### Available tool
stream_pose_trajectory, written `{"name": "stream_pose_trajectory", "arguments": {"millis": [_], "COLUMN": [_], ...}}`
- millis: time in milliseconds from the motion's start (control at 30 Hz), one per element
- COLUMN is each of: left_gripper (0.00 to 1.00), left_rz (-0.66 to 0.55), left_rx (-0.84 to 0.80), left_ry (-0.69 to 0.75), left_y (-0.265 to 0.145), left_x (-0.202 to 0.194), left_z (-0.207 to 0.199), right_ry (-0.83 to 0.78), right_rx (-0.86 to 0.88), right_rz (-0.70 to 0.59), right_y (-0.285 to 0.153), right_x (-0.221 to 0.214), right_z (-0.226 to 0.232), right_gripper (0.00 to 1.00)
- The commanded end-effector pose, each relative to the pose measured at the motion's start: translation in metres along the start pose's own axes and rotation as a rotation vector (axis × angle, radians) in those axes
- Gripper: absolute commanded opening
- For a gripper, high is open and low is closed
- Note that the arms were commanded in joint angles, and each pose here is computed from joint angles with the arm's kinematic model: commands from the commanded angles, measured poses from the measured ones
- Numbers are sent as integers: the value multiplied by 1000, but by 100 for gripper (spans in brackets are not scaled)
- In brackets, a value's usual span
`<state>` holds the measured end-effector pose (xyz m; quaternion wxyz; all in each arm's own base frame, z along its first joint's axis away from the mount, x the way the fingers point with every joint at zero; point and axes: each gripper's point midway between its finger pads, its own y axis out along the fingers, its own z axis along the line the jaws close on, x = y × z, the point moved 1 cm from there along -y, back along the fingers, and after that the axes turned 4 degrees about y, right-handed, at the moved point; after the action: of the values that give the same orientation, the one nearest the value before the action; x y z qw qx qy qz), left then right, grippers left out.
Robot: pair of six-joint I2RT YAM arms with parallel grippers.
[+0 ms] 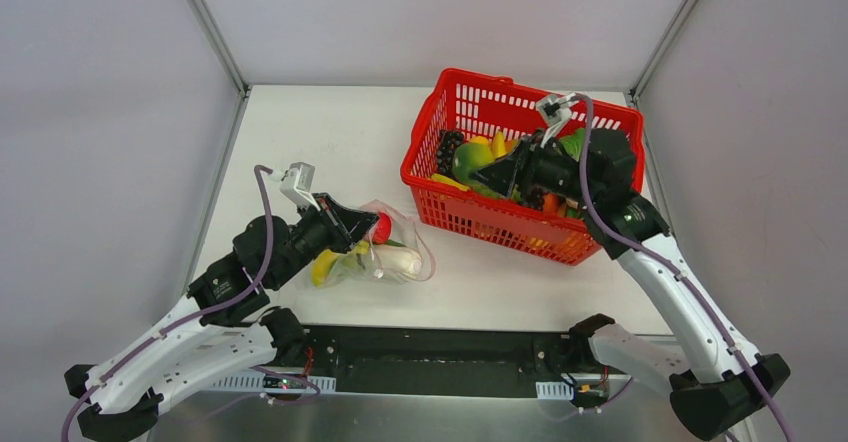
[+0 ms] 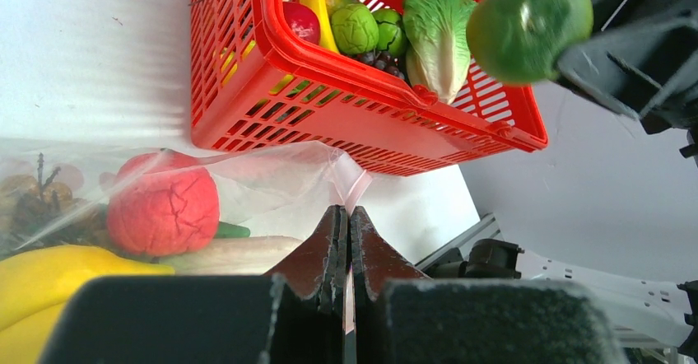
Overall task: Place the food in the zip-top bag and seal the zipper
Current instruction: Place the fake fruit in the zipper food storage bag.
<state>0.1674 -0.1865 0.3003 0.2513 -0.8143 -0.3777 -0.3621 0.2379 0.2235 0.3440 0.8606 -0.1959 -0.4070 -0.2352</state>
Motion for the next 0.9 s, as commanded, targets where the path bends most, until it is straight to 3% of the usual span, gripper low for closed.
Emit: {"name": "stream_pose_trajectory", "arguments": {"millis": [0,167,467,667,800,867], "left_gripper": [0,0,0,0,0,0], "left_rz": [-57,-62,-53,-55,-57,-62], "left_rx": [-62,-59,-80,-92,-91,-91], "left_ry": [-32,-34,-36,-34,-34,-34], "left_y": [1,0,2,1,-1,-2], "left_x": [17,18,17,20,20,21], "left_z": [-16,-16,-21,-24,-23,-23], "right_ry": [-65,-98,-150,-213,-228,-221], "right_rx": [330,399,312,146,150,146], "right_rz": [144,296,468,447,412,382], "right_y": [-8,0,35,69,80,84], "right_x": [-30,-76,-139,-147,-145,-142], "right_z": [67,90,92,77,83,84], "right_gripper": [40,41,42,43,44,52]}}
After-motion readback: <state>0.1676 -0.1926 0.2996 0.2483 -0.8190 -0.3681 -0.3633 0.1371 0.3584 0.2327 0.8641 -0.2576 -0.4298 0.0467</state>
